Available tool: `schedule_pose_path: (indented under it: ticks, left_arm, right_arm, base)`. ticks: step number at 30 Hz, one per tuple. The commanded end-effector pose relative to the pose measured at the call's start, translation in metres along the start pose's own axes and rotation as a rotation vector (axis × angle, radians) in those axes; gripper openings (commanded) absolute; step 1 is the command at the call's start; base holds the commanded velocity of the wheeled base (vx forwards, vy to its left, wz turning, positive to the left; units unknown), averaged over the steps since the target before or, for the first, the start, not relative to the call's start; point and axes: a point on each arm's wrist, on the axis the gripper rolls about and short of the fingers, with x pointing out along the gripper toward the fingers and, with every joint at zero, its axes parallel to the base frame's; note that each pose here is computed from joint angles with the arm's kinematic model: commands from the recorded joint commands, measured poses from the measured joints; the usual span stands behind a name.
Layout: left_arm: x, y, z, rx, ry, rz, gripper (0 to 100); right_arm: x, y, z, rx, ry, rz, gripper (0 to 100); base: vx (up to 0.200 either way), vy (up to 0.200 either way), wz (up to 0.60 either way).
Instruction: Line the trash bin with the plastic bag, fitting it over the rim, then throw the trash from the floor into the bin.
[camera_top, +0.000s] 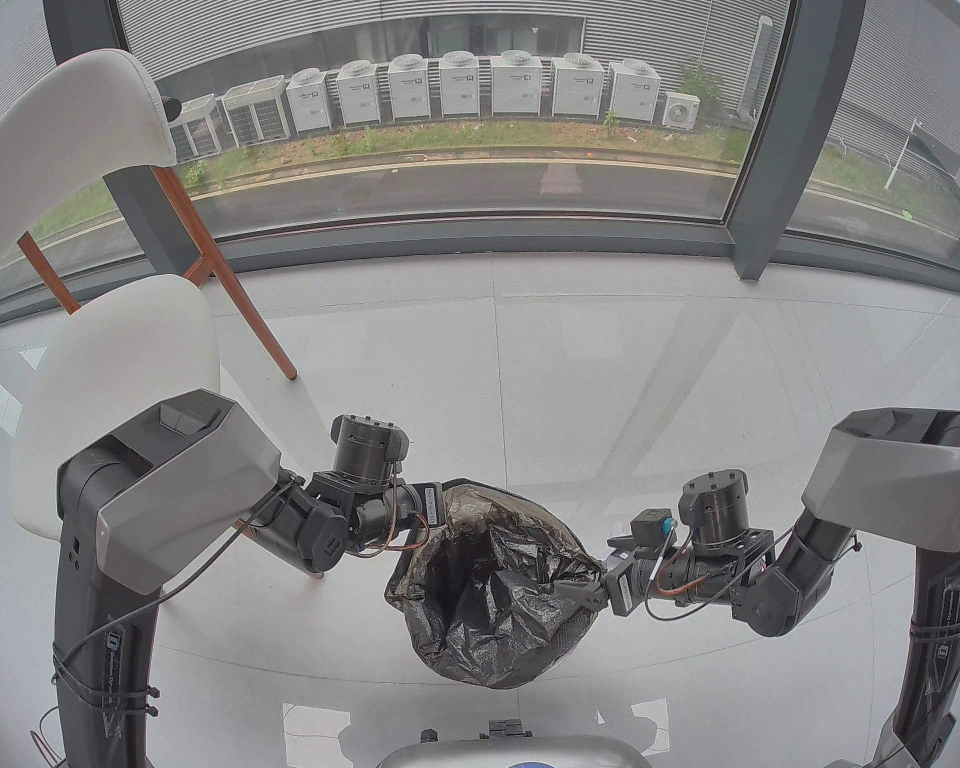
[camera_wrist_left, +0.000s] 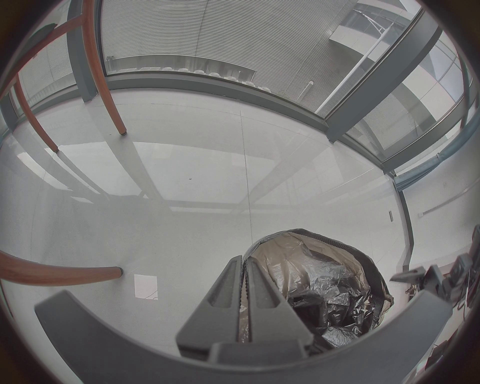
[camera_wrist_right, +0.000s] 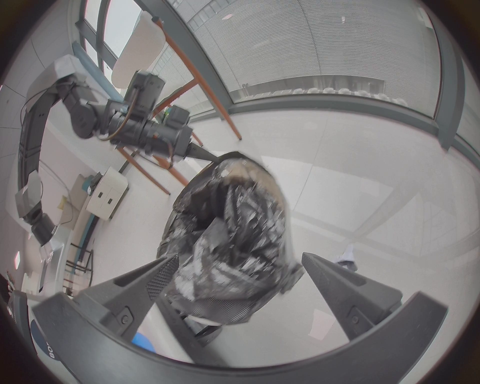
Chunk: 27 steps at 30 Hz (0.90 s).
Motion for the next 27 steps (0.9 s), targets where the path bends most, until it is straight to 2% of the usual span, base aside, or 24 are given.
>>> schedule_pose_path:
  ticks: [1,14,15,27]
  left_arm:
    - [0.000,-0.003,-0.001,0.003,0.000,-0.005,0]
    - [0.000,-0.007,-0.003,0.004,0.004,-0.002,0]
    - [0.000,-0.006,-0.005,0.006,0.008,0.008,100]
    - [-0.002,-0.008,-0.002,0.005,-0.007,0.013,100]
  right_arm:
    - [0.004,-0.017,0.007,0.012,-0.034,-0.036,100]
    - [0.007,-0.033,0.005,0.028,-0.041,-0.068,100]
    - [0.008,-0.033,0.004,0.028,-0.038,-0.069,100]
    - [0.021,-0.028,-0.006,0.021,-0.005,-0.046,100]
  base:
    - [0.000,0.000,0.00]
    - [0.000,0.000,0.00]
    - [0.000,0.000,0.00]
    - [0.000,0.000,0.00]
